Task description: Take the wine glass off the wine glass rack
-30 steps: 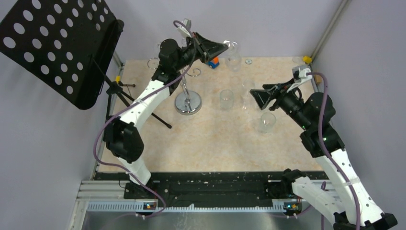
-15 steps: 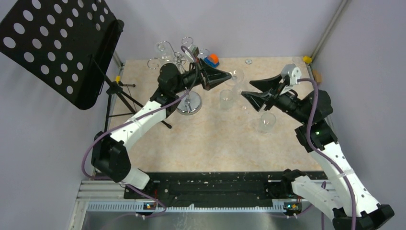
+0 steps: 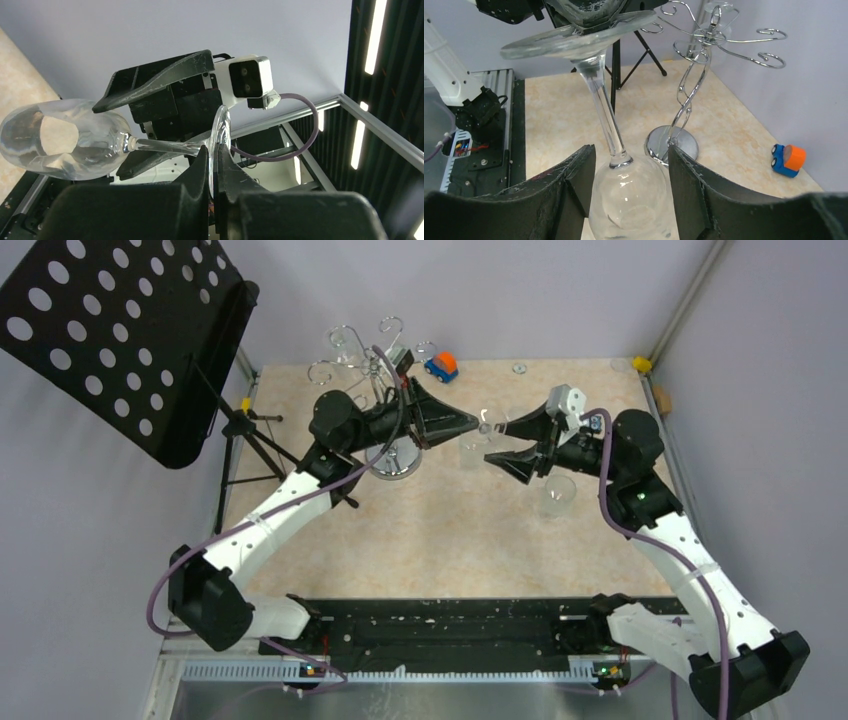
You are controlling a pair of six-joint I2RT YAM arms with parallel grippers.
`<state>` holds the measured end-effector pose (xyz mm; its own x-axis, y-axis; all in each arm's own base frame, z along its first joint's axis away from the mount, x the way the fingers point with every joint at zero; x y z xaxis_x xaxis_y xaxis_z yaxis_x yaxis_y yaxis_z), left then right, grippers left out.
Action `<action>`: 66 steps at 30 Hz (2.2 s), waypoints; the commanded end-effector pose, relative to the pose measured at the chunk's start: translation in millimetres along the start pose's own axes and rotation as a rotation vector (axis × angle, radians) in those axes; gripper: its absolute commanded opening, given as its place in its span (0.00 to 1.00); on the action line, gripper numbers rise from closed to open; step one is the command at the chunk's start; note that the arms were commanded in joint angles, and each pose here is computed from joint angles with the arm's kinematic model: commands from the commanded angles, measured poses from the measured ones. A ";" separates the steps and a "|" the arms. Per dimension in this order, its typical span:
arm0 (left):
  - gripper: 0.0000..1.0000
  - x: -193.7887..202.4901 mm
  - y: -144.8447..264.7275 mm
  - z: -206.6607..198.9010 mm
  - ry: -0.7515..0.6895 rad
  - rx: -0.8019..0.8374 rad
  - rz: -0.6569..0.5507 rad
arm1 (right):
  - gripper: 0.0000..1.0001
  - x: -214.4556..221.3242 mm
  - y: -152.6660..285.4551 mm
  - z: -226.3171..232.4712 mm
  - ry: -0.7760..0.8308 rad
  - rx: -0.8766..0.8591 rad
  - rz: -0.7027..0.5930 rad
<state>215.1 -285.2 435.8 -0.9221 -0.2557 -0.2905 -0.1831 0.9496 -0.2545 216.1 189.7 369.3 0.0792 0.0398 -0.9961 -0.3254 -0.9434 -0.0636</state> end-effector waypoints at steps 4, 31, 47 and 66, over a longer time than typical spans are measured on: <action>0.00 16.2 1.5 -16.0 -0.077 0.044 0.037 | 0.43 -23.2 -8.3 9.0 0.090 -0.084 -0.064; 0.64 -1.5 10.9 -0.4 -0.145 -0.053 -0.227 | 0.00 -96.5 37.8 -5.9 -0.283 0.375 -0.702; 0.86 20.2 -9.4 -0.1 -0.014 0.054 -0.176 | 0.00 -85.3 50.9 -24.3 -0.755 0.359 -1.067; 0.28 5.5 -28.9 -18.8 0.105 0.192 -0.222 | 0.00 -66.9 41.4 -20.7 -0.735 0.326 -1.075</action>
<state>216.7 -320.3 415.6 -0.9177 -0.3900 -0.0761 -0.3475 0.8807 -0.3219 231.8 144.9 419.2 -0.0661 0.9602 -0.2712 -0.7009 -0.2381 -0.6723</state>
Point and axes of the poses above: each gripper's point midway between its finger pads, its own y axis back along the fingers, its own z axis along the line the jaws close on, x = y × z, the point moved 5 cm from there along y, back along the fingers, and after that the axes turned 4 degrees about -y, right-handed, at the moved point
